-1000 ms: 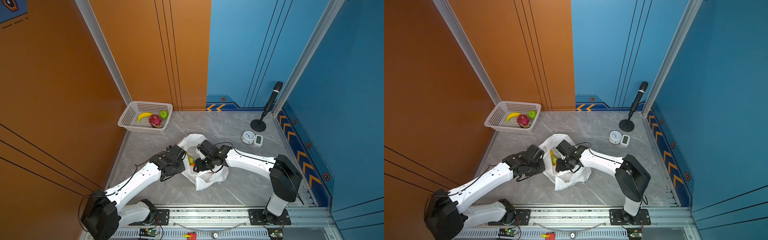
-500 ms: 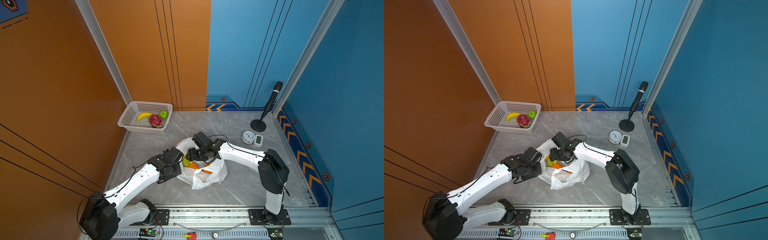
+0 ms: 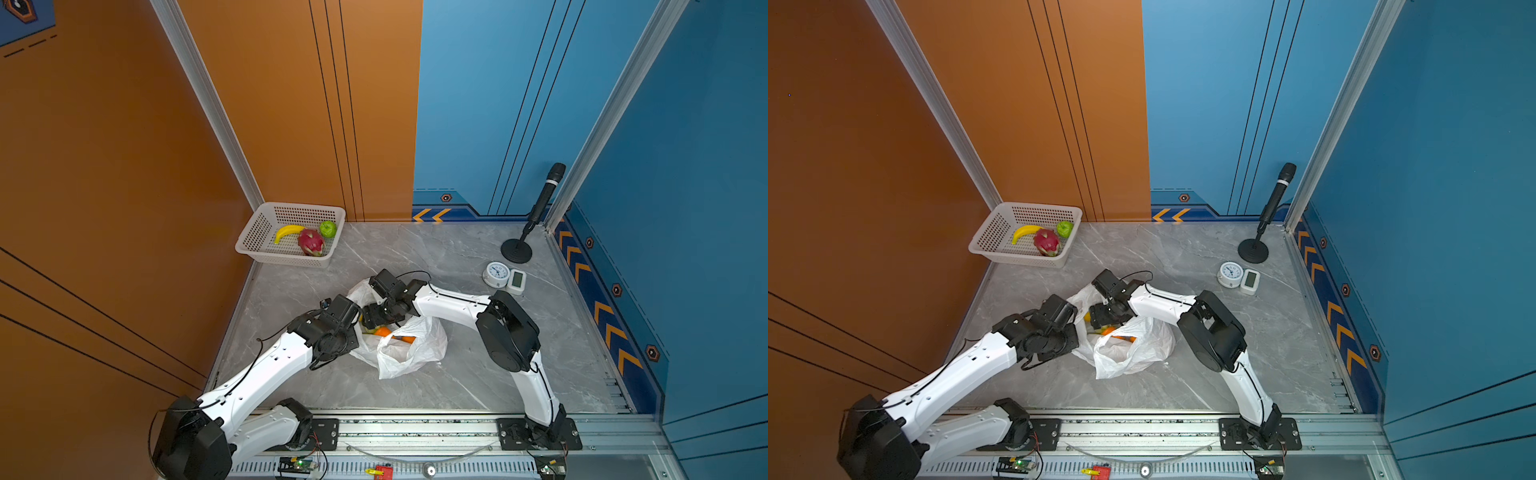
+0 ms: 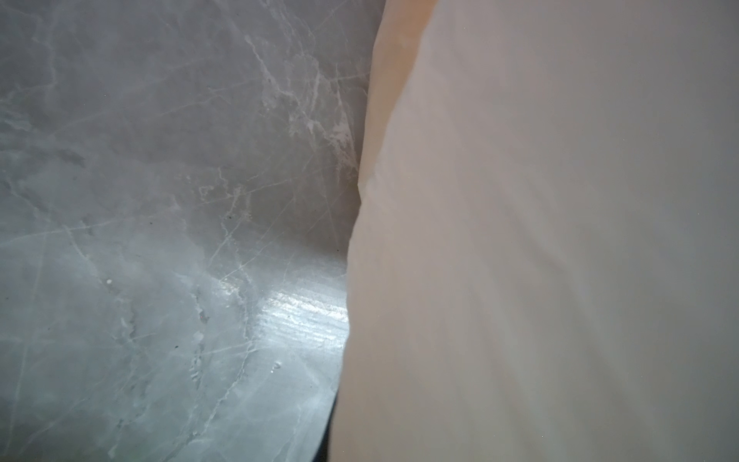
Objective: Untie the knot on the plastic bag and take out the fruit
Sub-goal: 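Hold the bag with the left gripper while the right gripper grasps the green pear, then lift the green pear out with the right gripper toward the left gripper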
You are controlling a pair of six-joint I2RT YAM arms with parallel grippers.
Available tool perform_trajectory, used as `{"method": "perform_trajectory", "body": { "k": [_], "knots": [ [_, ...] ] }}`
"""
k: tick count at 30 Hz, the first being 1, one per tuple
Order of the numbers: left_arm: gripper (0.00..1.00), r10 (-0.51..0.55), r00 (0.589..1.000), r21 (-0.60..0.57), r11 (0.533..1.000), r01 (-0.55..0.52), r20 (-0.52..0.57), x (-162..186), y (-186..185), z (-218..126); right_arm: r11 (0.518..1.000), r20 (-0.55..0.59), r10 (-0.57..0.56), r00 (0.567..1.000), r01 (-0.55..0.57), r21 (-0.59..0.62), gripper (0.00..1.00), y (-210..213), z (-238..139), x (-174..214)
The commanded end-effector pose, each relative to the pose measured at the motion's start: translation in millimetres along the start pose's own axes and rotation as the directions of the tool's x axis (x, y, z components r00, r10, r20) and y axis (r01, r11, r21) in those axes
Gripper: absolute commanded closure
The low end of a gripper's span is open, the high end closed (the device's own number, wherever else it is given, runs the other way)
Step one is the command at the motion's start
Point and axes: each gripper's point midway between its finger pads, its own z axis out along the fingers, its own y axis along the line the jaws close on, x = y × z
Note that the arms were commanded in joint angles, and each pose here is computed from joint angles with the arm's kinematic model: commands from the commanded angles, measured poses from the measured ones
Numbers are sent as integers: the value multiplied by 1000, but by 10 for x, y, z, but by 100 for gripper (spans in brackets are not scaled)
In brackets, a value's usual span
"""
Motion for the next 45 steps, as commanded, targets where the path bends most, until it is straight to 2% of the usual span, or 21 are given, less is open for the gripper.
{"method": "perform_trajectory", "body": {
  "k": [1, 3, 9, 14, 17, 27, 34, 36, 39, 42, 45],
  "knots": [
    [98, -6, 1000, -36, 999, 7, 10, -22, 109, -13, 995, -82, -95, 992, 93, -22, 16, 0, 70, 177],
    [98, -8, 1000, -36, 999, 9, 11, -40, 112, -16, 994, -87, -105, 991, 106, 1, 17, -49, 63, 204],
    [98, -5, 1000, -36, 999, 5, 7, -75, 93, -12, 995, 6, -77, 997, 78, -55, 37, 95, -177, -24],
    [98, 4, 1000, -30, 1000, -4, 7, -116, 42, -11, 997, 64, -34, 997, 39, -73, 42, 115, -337, -176],
    [98, 6, 1000, -27, 1000, -5, 6, -136, 12, -15, 995, 123, -5, 992, 18, -102, 47, 186, -589, -304],
    [95, 23, 999, 7, 1000, -23, 39, -283, -107, -123, 988, 217, 34, 976, -1, -152, 47, 309, -1107, -380],
    [82, 39, 995, 41, 998, -42, 92, -436, -213, -278, 959, 283, 142, 949, -61, -277, 47, 470, -1487, -523],
    [77, 45, 993, 47, 998, -50, 109, -491, -236, -349, 944, 282, 181, 942, -85, -320, 47, 514, -1582, -563],
    [63, 70, 985, 77, 994, -83, 155, -596, -311, -506, 932, 304, 210, 929, -97, -349, 48, 549, -1745, -621],
    [52, 102, 965, 108, 985, -132, 240, -752, -384, -760, 923, 340, 243, 909, -108, -370, 48, 536, -1968, -703],
    [42, 150, 922, 152, 965, -215, 356, -938, -499, -1105, 909, 367, 290, 884, -134, -395, 48, 481, -2178, -791]
  ]
}}
